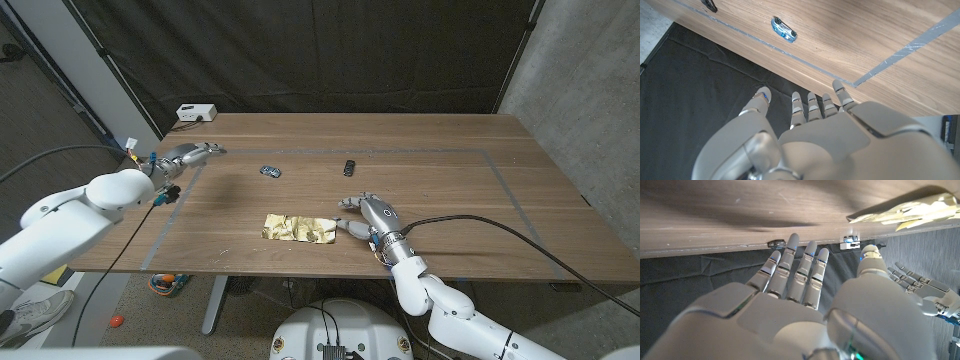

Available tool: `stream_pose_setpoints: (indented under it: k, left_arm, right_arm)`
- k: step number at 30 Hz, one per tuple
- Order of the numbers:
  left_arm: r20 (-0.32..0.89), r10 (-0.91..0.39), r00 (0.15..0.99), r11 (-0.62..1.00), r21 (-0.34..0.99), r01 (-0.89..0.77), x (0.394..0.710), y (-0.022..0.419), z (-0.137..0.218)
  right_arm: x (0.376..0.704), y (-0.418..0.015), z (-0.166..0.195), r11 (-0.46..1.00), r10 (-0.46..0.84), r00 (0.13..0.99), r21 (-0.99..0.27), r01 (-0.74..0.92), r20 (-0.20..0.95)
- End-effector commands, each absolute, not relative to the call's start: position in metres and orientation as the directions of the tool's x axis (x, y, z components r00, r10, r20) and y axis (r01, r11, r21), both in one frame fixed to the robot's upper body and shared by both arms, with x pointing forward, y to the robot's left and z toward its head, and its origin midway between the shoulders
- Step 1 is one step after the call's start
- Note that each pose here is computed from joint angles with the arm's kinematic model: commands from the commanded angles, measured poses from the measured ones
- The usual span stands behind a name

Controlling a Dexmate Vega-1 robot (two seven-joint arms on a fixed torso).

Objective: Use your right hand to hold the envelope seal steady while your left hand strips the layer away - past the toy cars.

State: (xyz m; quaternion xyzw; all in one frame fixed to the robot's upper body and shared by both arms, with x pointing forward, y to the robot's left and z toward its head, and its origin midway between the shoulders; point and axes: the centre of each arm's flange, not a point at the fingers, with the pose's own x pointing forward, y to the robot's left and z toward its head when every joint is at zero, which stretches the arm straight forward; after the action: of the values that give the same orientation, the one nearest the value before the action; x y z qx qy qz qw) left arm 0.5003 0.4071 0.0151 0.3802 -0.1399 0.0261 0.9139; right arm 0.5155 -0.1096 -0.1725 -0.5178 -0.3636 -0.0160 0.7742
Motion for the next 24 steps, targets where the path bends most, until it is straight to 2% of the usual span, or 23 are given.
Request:
stream_pose_setpoints:
  k: [1, 24]
  left_arm:
    - [0.277, -0.081, 0.957, 0.708, 0.692, -0.14, 0.505, 0.404, 0.019]
    - [0.285, -0.084, 0.955, 0.73, 0.67, -0.136, 0.502, 0.396, 0.017]
  right_arm:
    - [0.511, -0.106, -0.185, 0.458, 0.344, 0.739, -0.791, 0.406, 0.579]
    - [0.506, -0.104, -0.201, 0.452, 0.396, 0.696, -0.787, 0.42, 0.599]
